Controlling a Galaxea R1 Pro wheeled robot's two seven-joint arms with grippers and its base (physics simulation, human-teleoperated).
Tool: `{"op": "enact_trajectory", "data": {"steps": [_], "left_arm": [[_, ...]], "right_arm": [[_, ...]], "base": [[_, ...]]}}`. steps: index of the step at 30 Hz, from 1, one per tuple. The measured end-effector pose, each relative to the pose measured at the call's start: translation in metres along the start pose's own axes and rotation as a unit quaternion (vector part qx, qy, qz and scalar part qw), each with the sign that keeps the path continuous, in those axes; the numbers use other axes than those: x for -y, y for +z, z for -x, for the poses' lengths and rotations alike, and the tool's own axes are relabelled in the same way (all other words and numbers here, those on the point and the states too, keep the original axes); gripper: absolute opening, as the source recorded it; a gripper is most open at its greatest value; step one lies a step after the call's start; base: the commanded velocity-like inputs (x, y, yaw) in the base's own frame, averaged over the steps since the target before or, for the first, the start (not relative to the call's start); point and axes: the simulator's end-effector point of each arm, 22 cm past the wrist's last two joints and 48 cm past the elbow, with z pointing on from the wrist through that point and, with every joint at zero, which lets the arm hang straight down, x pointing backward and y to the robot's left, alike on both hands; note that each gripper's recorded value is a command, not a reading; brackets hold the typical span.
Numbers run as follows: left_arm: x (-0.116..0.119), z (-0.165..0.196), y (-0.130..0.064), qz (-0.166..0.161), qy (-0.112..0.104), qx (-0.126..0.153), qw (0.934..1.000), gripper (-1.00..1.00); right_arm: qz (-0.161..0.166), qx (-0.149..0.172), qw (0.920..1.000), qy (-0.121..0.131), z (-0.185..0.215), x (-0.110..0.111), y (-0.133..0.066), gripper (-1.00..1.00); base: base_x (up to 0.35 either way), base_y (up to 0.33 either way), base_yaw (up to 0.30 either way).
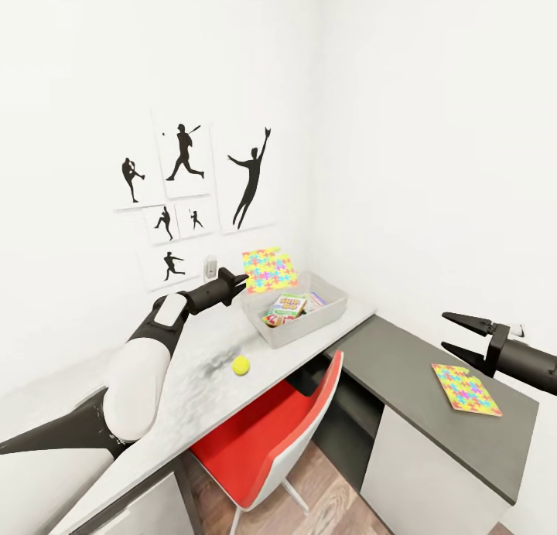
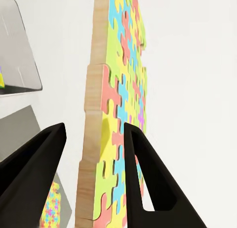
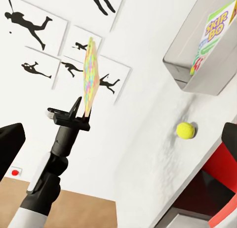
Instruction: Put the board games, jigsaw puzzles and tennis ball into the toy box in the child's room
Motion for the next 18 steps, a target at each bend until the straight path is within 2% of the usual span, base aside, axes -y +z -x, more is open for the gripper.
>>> {"op": "enact_trajectory", "data": {"steps": [5,18], "left_arm": [[0.0003,-0.0003,-0.0001,0.000,0.000,0.000,1.0000,-1.00],[-0.0002,-0.0007,-0.0001,0.000,0.000,-0.001,1.0000,-1.00]], "right_arm": [[0.000,0.000,1.0000,0.000,-0.0003,-0.0004,-0.0001,1.00],[0.000,-0.001,1.0000,0.000,-0.0009,-0.0002,0.0003,1.00]], "base": [[0.049,0.000,0.000],[0.220,-0.074,0.000]]}}
